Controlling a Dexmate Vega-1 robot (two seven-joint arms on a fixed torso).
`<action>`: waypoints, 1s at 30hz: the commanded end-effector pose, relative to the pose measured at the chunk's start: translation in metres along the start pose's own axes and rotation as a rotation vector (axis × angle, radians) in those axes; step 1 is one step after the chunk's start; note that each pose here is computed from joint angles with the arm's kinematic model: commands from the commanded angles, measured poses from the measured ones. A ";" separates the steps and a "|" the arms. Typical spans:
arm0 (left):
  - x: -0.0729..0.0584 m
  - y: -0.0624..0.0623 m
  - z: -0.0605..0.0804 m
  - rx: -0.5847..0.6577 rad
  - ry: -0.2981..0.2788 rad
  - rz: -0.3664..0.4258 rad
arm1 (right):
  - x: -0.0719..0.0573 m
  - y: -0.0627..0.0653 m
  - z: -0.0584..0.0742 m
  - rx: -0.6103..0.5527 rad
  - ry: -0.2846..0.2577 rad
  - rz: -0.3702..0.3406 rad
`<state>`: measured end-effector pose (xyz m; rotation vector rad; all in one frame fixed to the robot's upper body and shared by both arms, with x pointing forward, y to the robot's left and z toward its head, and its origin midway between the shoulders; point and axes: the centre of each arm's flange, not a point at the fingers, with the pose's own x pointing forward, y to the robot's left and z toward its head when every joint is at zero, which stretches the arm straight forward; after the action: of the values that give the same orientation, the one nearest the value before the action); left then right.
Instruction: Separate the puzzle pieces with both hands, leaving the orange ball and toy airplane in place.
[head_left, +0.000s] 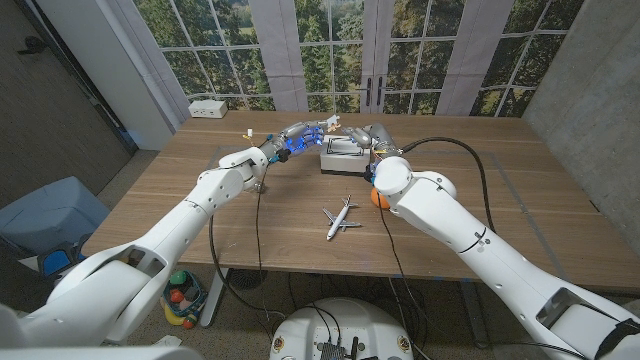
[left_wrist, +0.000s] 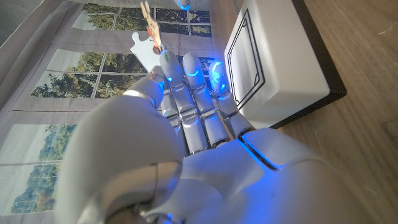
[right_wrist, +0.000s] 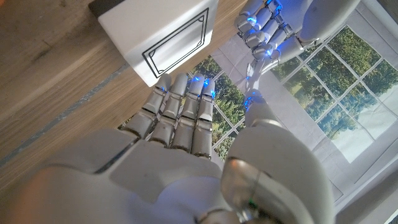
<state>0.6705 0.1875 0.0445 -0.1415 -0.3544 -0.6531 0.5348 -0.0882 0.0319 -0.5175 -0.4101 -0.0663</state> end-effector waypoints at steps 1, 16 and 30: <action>0.000 -0.003 0.001 0.047 -0.008 -0.005 | 0.005 0.007 0.006 0.021 -0.007 0.012; -0.001 -0.007 0.002 0.079 -0.015 -0.015 | 0.008 0.014 0.009 0.027 -0.012 0.009; -0.001 -0.009 0.006 0.116 -0.017 -0.030 | 0.010 0.018 0.011 0.045 -0.025 -0.004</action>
<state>0.6646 0.1836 0.0473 -0.0598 -0.3975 -0.6536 0.5412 -0.0709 0.0357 -0.4887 -0.4217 -0.0517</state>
